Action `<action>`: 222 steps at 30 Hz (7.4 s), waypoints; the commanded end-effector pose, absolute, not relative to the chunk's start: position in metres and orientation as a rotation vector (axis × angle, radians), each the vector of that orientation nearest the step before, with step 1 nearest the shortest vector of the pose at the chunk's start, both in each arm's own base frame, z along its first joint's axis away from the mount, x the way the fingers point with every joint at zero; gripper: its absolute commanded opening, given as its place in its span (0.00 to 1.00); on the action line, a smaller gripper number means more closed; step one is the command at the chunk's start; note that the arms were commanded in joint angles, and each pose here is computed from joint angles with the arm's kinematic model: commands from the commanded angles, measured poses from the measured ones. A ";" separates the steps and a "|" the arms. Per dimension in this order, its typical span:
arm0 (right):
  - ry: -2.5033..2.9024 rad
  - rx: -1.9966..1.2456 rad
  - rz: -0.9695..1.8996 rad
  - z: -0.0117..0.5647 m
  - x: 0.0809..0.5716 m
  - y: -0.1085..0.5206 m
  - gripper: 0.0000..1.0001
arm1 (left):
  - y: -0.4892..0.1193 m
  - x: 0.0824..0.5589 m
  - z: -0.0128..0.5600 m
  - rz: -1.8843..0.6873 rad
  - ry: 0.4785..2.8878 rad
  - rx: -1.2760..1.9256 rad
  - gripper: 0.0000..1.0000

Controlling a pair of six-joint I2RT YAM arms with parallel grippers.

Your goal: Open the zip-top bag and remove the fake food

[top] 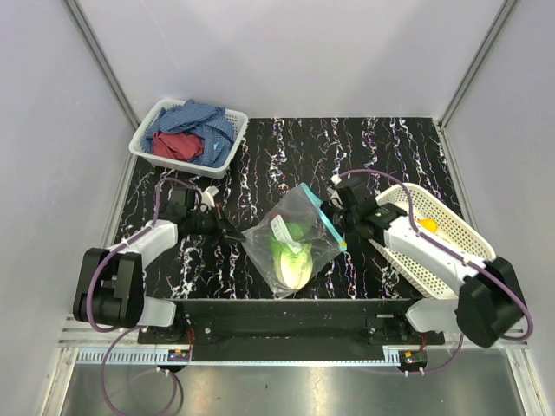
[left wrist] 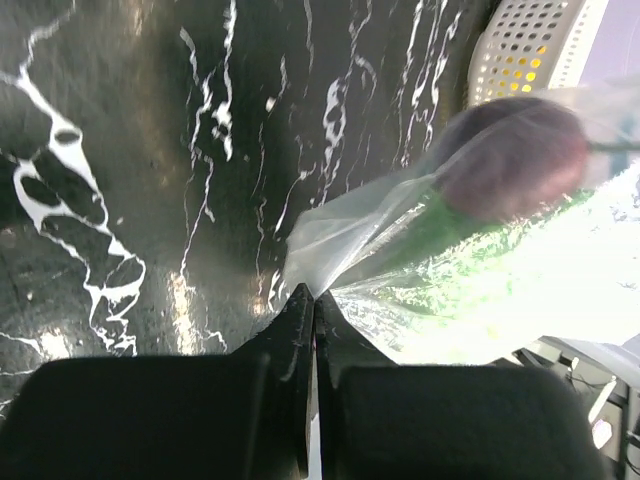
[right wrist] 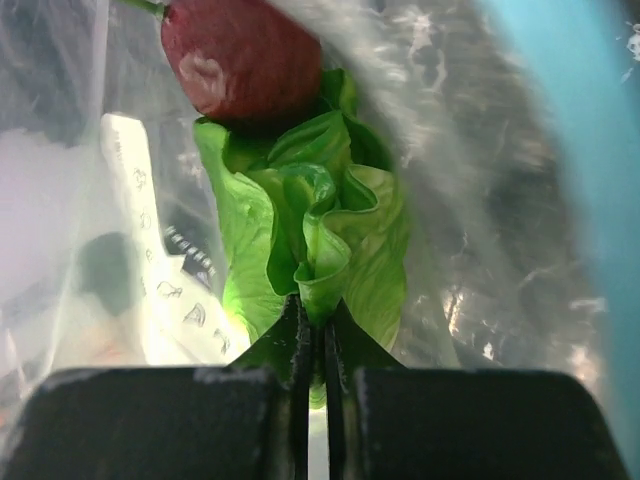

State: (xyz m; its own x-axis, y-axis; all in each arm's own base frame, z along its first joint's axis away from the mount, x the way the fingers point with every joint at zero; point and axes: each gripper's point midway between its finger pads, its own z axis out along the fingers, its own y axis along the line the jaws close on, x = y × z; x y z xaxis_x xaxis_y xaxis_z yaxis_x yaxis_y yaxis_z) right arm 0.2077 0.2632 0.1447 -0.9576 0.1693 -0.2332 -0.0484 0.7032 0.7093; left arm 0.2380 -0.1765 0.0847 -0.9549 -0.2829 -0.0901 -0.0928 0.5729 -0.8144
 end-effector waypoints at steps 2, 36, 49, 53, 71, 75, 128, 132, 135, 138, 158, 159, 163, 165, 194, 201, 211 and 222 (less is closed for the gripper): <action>2.747 -0.025 1.142 0.133 0.203 0.289 0.00 | -0.192 0.264 0.123 -1.277 2.453 -0.191 0.00; 2.748 0.079 0.862 0.141 0.224 0.257 0.00 | -0.151 0.281 0.106 -1.048 2.505 -0.268 0.25; 2.747 0.108 0.784 0.127 0.224 0.265 0.00 | -0.263 0.270 0.249 -1.258 2.322 -0.133 0.82; 2.717 0.098 0.782 0.131 0.223 0.263 0.00 | -0.290 0.280 0.252 -1.211 2.407 -0.253 0.77; 2.649 0.026 0.761 0.137 0.217 0.262 0.00 | -0.356 0.292 0.215 -1.114 2.642 -0.265 0.74; 2.656 0.032 0.764 0.136 0.214 0.261 0.00 | -0.355 0.286 0.216 -1.124 2.622 -0.175 0.44; 2.585 0.034 1.103 0.136 0.262 0.257 0.52 | -0.396 0.235 0.253 -1.389 2.446 0.284 0.00; 2.573 0.034 1.113 0.117 0.261 0.259 0.58 | -0.401 0.238 0.250 -1.387 2.455 0.291 0.00; 2.572 0.040 1.168 0.107 0.259 0.265 0.67 | -0.404 0.241 0.246 -1.381 2.464 0.289 0.00; 2.548 0.049 1.191 0.103 0.263 0.270 0.68 | -0.405 0.243 0.237 -1.361 2.489 0.280 0.00; 2.597 0.031 1.267 0.092 0.252 0.275 0.72 | -0.267 0.257 0.135 -0.838 2.694 -0.003 0.22; 2.597 0.023 1.275 0.092 0.251 0.276 0.72 | -0.265 0.257 0.126 -0.823 2.712 -0.008 0.21; 2.600 0.011 1.303 0.092 0.249 0.278 0.73 | -0.279 0.261 0.106 -0.900 2.771 0.013 0.18; 2.604 0.009 1.306 0.090 0.248 0.278 0.73 | -0.285 0.261 0.092 -0.914 2.824 0.012 0.18; 2.664 0.047 1.058 0.088 0.259 0.261 0.22 | -0.303 0.250 0.148 -1.025 2.640 0.192 0.48; 2.601 0.030 0.983 0.134 0.259 0.249 0.11 | -0.316 0.253 0.251 -1.160 2.331 0.261 0.79; 2.607 0.038 0.814 0.153 0.259 0.226 0.02 | -0.345 0.261 0.276 -1.287 2.324 0.216 0.80; 2.693 0.147 0.720 0.161 0.252 0.214 0.00 | -0.369 0.240 0.314 -1.229 2.230 0.304 0.82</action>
